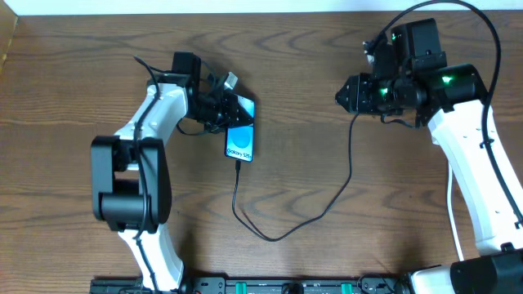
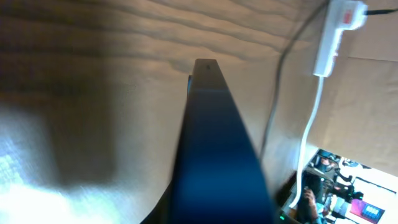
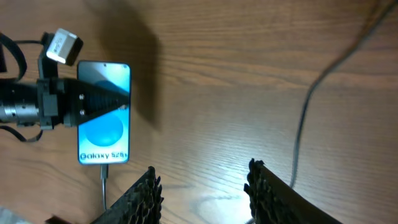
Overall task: Plug charger to phone and switch on socket
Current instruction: 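Lower the connected phone onto the table with the left gripper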
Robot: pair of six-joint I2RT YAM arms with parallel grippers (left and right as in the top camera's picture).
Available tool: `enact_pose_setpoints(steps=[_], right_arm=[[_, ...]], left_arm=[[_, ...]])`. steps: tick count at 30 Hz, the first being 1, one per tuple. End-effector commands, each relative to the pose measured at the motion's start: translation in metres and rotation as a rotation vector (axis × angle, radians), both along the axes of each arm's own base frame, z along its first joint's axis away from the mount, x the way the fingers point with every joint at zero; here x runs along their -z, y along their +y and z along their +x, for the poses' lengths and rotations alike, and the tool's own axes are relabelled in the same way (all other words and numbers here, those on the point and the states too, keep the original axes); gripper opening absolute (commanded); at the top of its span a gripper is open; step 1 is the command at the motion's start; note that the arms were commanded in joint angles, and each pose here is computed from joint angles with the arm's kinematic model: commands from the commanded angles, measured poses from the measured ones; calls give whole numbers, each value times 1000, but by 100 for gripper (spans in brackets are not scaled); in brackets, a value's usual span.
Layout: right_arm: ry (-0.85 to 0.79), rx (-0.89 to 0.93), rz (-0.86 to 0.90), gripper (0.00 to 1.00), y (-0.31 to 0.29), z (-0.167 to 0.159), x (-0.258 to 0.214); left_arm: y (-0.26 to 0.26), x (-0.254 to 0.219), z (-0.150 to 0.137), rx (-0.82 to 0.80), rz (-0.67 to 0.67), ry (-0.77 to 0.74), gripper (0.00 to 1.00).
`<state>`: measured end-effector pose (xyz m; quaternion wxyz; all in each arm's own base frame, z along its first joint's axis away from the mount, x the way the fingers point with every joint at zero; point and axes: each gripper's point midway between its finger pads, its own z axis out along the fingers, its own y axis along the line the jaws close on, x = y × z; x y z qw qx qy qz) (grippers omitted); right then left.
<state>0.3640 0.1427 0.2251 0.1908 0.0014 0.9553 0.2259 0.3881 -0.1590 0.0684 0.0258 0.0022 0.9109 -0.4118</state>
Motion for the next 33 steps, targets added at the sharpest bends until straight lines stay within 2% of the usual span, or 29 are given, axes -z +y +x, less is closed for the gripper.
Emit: enact_pose_setpoints(steps=[1,7,13,20,24,29,30,33], right_arm=[[1,4,-46,45,-7,0,5],[13,9,-59,45,-9,-2,9],[15,9,-59,45,-9,-2,9],[17,9,-59,45,-9,-3,9],[17,8,-59,45,-9,-3,9],[20,8,-60,45,-9,-3,10],[20,8,-60,45,-9,-3,10],[20,8,-60,45,-9,-3,10]], left_arm=[[2,17,8,-6,0,6,7],[5,43,7,-48,45,86,8],[5,51,5,-47,49,106,8],[8,62,-1,-41,114,121,9],[9,69,-4,-31,171,118,17],[2,74,-8,-6,209,113,17],[4,75,-9,-5,227,113,24],[9,78,-9,-10,256,113,29]])
